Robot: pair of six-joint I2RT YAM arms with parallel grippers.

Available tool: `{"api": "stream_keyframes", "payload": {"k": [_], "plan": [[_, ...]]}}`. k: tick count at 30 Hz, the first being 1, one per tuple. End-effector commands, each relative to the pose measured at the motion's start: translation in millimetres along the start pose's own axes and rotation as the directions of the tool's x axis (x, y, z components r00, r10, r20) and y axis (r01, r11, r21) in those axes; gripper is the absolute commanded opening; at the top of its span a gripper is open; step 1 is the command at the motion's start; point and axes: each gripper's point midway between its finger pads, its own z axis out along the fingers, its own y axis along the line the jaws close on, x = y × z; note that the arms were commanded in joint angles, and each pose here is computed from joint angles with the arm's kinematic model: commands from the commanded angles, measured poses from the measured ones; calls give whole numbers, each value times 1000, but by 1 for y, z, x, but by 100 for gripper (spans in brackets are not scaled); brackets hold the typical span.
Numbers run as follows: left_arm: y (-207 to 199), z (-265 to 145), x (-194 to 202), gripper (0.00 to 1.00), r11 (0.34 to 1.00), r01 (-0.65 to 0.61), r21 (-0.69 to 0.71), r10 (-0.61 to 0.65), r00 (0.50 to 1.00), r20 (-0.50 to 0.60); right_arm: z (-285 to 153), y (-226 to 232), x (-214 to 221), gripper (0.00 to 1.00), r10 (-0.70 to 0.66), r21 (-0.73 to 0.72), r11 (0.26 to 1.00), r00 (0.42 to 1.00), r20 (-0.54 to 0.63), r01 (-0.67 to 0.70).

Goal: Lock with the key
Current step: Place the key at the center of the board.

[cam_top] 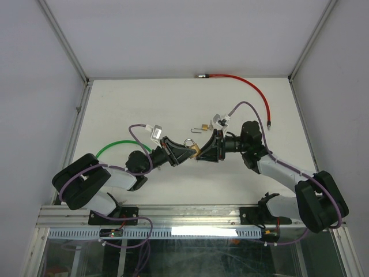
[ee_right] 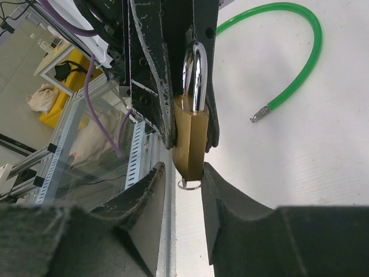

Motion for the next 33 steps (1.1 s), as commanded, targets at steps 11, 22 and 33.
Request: {"api": "stream_keyframes", "payload": {"k": [11,22,33], "plan": [[-53,4,-55,0,973,-143,180,97,965,244,10,4,-7,19,-47,-38,998,999,-2,47],[-52,-1,-74,0,964,-238,121,186,924,333,11,8,-9,0,-27,-79,997,999,-35,25],[-59,-7,-84,0,959,-258,117,199,908,370,6,7,-23,47,-19,-35,999,1000,15,19]]}}
